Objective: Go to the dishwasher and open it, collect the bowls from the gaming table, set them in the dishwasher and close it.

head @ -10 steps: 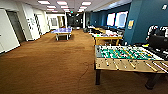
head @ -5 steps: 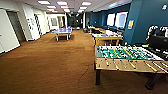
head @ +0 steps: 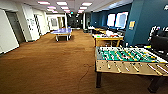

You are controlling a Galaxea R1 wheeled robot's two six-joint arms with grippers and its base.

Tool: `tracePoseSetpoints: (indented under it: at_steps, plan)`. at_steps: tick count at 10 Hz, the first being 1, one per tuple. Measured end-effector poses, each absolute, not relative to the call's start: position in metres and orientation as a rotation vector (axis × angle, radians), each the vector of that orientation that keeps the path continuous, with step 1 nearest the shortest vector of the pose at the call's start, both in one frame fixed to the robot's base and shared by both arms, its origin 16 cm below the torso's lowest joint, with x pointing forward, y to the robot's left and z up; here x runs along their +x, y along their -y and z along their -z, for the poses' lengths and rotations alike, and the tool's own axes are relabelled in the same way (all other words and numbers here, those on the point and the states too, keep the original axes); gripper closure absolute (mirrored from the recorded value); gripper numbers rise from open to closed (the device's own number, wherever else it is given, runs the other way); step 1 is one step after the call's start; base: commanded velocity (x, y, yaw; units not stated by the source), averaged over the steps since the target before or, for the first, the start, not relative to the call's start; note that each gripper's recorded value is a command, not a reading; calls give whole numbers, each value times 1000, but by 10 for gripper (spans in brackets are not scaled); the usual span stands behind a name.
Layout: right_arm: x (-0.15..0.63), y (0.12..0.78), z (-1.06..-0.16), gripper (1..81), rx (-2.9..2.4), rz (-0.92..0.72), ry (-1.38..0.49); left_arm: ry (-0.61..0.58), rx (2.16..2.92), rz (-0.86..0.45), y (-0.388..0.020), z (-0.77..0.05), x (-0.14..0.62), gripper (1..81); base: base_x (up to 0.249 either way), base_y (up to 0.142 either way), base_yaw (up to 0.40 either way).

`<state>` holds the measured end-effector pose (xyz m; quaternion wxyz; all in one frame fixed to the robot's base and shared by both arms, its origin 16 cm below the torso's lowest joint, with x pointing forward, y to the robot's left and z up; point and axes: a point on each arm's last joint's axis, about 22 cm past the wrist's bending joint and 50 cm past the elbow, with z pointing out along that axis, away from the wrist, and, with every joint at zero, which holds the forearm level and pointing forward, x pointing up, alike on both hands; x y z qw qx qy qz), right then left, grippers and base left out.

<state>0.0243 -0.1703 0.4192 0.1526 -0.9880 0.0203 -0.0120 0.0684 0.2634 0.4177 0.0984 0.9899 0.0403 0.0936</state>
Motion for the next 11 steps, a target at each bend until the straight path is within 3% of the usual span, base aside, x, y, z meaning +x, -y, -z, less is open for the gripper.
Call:
tracePoseSetpoints:
  at_steps: [7,11]
  plan:
    - [26,170,-419,10,-2834,35,-57,-121,2931,-265,-264,-417,63,10,195,0,0]
    - [27,170,-419,10,-2834,32,-58,-123,2928,-261,-262,-417,64,10,197,94,0]
